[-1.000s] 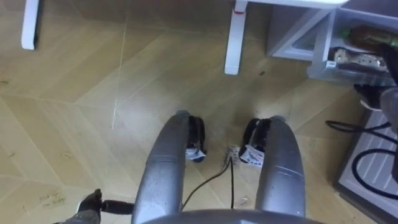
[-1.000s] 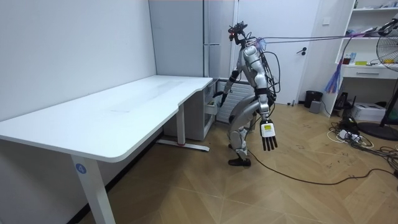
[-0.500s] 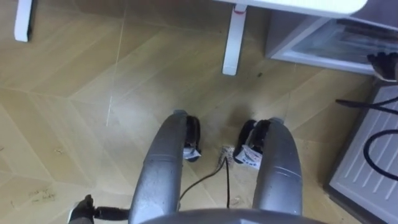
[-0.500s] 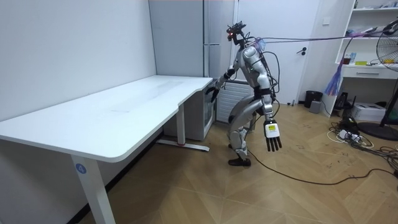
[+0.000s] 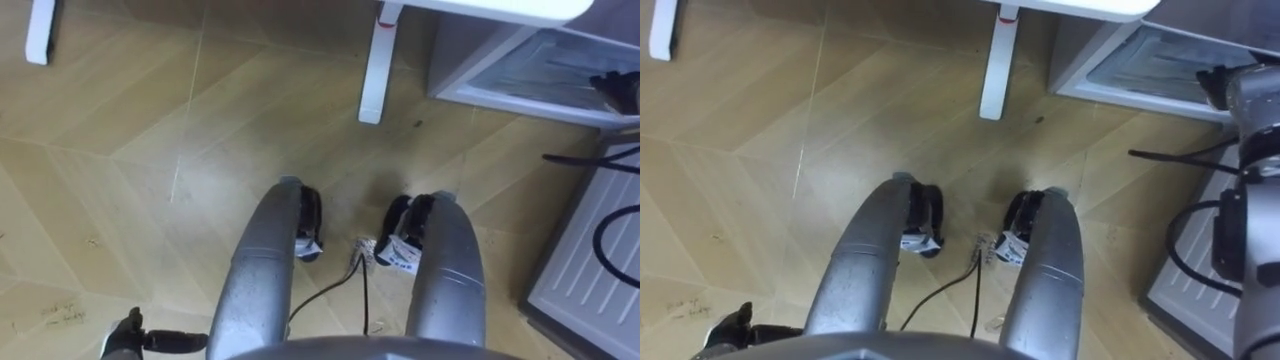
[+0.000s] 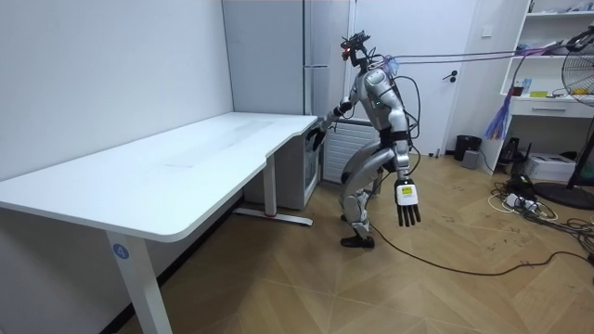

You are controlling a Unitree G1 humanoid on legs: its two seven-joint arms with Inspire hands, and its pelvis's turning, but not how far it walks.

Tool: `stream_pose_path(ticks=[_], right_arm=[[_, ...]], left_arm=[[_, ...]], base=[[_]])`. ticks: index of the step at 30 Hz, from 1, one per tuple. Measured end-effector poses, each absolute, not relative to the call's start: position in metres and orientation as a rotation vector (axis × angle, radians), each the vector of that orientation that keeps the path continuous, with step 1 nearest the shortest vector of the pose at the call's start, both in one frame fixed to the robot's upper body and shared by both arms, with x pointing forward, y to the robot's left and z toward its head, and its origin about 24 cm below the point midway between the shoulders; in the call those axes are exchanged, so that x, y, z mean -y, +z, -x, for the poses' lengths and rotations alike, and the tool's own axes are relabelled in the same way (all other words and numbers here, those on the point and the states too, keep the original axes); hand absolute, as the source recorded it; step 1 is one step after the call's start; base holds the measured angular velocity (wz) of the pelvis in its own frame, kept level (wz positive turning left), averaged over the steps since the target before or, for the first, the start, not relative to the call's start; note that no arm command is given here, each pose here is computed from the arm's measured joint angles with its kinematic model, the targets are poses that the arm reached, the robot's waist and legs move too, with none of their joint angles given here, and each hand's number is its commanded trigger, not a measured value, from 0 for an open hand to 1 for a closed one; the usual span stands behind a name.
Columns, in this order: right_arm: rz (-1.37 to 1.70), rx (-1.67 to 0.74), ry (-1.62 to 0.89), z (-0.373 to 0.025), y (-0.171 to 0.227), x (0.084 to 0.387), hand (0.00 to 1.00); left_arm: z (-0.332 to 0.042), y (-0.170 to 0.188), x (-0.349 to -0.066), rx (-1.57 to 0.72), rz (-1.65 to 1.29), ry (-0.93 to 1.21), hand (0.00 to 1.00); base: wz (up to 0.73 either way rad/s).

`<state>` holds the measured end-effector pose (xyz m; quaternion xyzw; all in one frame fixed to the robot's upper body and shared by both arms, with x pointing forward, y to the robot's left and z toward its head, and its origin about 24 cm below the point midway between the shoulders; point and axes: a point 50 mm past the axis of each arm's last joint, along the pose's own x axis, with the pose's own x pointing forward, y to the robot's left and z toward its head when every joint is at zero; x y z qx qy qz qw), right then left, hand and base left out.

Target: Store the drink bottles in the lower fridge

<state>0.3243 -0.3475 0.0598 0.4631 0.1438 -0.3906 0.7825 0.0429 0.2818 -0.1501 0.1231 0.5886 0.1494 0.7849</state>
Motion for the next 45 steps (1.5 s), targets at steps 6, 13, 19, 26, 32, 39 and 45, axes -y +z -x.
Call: stream_pose_path(ticks=[6, 13, 19, 26, 32, 39, 45], right_arm=[[-0.983, -0.319, -0.84, -0.325, 0.059, 0.346, 0.0], [-0.918, -0.328, -0.826, -0.31, 0.04, 0.354, 0.0], [-0.707, -0.418, -0.723, -0.272, -0.001, 0.362, 0.0], [-0.503, -0.645, -0.63, -0.211, -0.052, 0.364, 0.0], [-0.564, -0.851, -0.576, -0.156, -0.108, 0.322, 0.0], [-0.701, -1.004, -0.56, -0.089, -0.147, 0.279, 0.0], [-0.782, -1.078, -0.54, -0.061, -0.161, 0.249, 0.0]], left_arm=[[-0.03, -0.15, -0.283, -1.303, -0.277, 0.307, 0.0], [-0.029, -0.149, -0.285, -1.301, -0.252, 0.254, 0.0], [-0.027, -0.147, -0.291, -1.324, -0.258, 0.218, 0.0], [-0.021, -0.15, -0.287, -1.364, -0.205, 0.195, 0.0], [-0.025, -0.152, -0.282, -1.357, -0.193, 0.189, 0.0], [-0.011, -0.162, -0.261, -1.409, -0.122, 0.196, 0.0], [-0.005, -0.165, -0.252, -1.432, -0.12, 0.226, 0.0]], base=[[0.0], [-0.02], [-0.01], [0.0], [-0.12], [-0.01], [-0.06]])
